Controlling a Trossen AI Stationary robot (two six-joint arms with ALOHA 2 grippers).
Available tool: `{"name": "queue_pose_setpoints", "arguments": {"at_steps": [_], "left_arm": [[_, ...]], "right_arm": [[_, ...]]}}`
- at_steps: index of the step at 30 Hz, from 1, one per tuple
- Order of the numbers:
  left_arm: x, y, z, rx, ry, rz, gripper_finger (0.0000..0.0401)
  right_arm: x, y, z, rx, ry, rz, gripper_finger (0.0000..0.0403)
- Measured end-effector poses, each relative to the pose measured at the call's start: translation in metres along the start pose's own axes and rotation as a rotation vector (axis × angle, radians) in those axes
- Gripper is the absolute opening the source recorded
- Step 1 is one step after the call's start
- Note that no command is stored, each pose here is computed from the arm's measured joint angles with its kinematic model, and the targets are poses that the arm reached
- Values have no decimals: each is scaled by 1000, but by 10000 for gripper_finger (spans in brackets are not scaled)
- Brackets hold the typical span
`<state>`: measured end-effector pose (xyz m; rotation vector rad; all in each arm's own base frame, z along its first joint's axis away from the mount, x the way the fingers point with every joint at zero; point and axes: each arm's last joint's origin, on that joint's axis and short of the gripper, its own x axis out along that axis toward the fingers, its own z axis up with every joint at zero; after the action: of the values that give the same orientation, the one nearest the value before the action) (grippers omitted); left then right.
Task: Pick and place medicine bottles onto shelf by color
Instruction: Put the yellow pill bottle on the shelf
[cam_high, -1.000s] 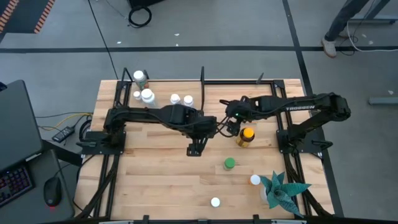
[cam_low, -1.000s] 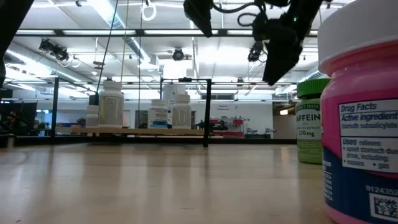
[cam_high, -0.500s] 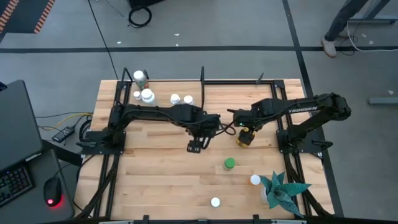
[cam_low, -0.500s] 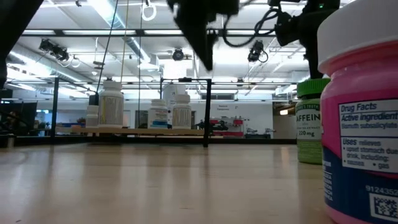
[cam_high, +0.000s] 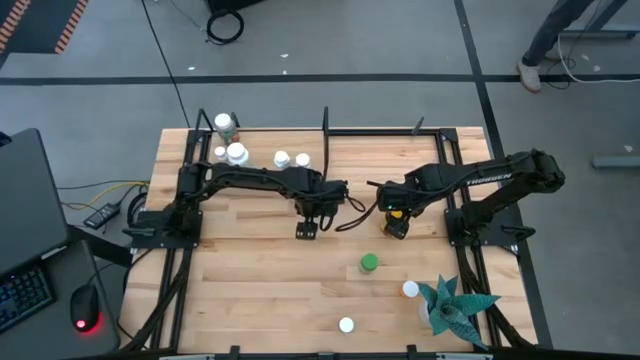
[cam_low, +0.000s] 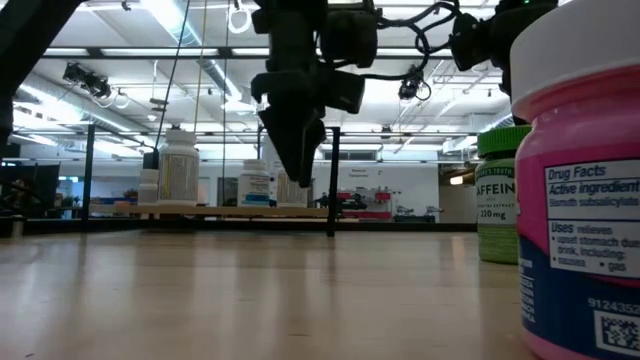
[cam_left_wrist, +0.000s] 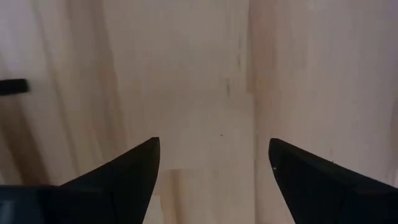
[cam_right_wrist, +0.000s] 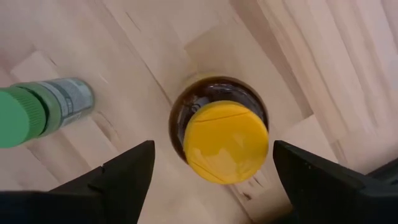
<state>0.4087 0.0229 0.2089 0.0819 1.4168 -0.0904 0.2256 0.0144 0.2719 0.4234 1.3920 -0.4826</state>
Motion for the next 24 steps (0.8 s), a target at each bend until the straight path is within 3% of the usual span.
{"name": "queue_pose_setpoints", "arguments": {"at_steps": [8, 17, 24], "left_arm": [[13, -4, -10, -23, 70, -13, 301], [40, -6, -34, -58, 185, -48, 295], [39, -9, -57, -93, 216, -50, 294]], "right_arm": [[2, 2, -1, -22, -4, -5, 300], [23, 2, -9, -35, 12, -32, 293], [23, 3, -7, -33, -9, -29, 270]]}}
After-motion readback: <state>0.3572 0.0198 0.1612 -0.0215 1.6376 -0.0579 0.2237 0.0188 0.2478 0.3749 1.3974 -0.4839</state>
